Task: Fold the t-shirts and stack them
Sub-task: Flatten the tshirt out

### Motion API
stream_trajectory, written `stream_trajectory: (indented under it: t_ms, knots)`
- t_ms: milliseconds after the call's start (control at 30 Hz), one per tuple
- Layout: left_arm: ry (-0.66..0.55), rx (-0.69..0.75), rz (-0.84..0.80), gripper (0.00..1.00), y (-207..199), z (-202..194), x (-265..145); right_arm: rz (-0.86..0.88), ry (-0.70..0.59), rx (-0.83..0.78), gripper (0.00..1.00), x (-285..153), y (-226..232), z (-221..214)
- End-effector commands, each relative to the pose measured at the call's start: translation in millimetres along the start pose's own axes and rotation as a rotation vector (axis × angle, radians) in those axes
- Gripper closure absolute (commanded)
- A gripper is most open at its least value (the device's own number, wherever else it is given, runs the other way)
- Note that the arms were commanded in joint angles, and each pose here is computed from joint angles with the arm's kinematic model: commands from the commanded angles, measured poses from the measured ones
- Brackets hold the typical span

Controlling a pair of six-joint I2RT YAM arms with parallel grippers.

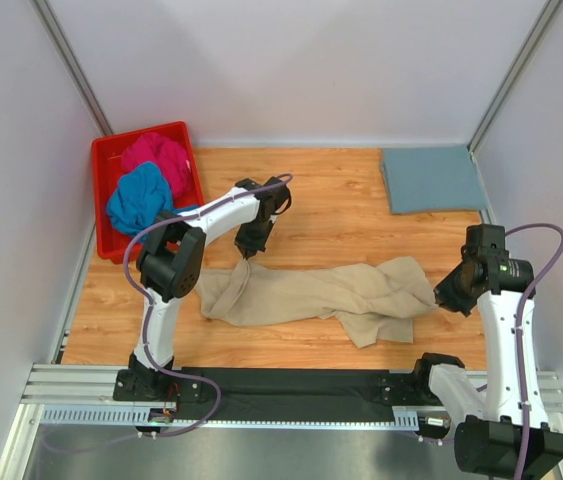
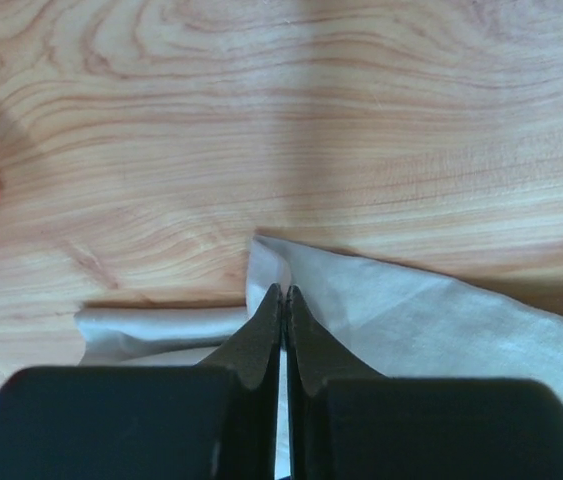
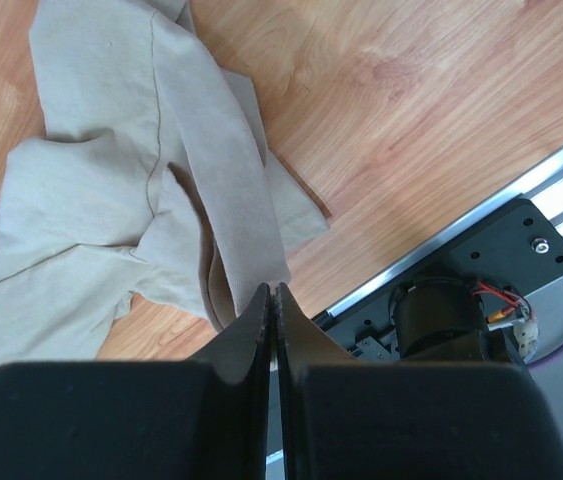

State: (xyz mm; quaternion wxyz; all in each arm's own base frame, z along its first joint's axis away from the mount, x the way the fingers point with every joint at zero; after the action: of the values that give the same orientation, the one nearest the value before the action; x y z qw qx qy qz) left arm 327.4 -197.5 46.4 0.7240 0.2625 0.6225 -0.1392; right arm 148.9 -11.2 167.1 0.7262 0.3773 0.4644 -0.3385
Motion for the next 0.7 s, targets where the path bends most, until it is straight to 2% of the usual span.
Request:
stream_trajectory:
  t_ms: [0, 67, 100, 133, 167, 233, 267, 333, 367, 433, 467, 533, 633, 667]
  knots:
    - [-0.029, 0.005, -0.005, 1.00, 4, 4, -30, -0.030, 0.002, 0.006, 1.00, -13, -4, 3]
    - [-0.041, -0.001, 0.007, 1.00, 9, 5, -45, -0.028, -0.046, 0.010, 1.00, -19, 7, 19]
    - [-0.064, -0.008, 0.028, 1.00, 16, 7, -65, -0.026, -0.069, 0.017, 1.00, -23, 13, 28]
    - [-0.080, -0.014, 0.040, 1.00, 21, 8, -76, 0.001, -0.128, 0.027, 1.00, -38, 28, 48]
    - [-0.146, -0.032, 0.051, 1.00, 28, 17, -101, 0.004, -0.151, 0.036, 1.00, -43, 37, 59]
    - [-0.178, -0.048, 0.099, 1.00, 43, 14, -130, 0.082, -0.247, 0.073, 1.00, -76, 63, 89]
    - [-0.260, -0.079, 0.115, 1.00, 52, 22, -160, 0.082, -0.253, 0.081, 1.00, -79, 77, 101]
    - [-0.306, -0.120, 0.183, 1.00, 71, 14, -192, 0.111, -0.297, 0.113, 1.00, -94, 95, 121]
    - [-0.385, -0.188, 0.219, 1.00, 83, 5, -220, 0.161, -0.341, 0.132, 1.00, -116, 112, 138]
    - [-0.439, -0.279, 0.266, 1.00, 98, -12, -244, 0.189, -0.384, 0.164, 1.00, -134, 123, 154]
    - [-0.501, -0.329, 0.280, 1.00, 106, -26, -265, 0.253, -0.433, 0.188, 1.00, -159, 132, 165]
    - [-0.610, -0.400, 0.300, 1.00, 117, -33, -290, 0.280, -0.464, 0.230, 1.00, -170, 140, 179]
    - [-0.815, -0.526, 0.324, 1.00, 139, -61, -352, 0.433, -0.528, 0.292, 1.00, -208, 154, 193]
    - [-0.836, -0.555, 0.344, 1.00, 146, -71, -363, 0.478, -0.543, 0.303, 1.00, -217, 157, 195]
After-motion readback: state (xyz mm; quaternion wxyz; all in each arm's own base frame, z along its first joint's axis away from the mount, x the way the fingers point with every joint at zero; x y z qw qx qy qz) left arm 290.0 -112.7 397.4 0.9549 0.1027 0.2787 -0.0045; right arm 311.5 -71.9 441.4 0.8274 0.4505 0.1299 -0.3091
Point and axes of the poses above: each gripper's point midway between its finger pads, its own x axis out along the fingers, its own y axis along the line the jaws close on, z = x × y, the point moved 1 cm from there along -x, back along the fingers, and after that the axes turned 13 degrees about x, right-handed, at the moved point
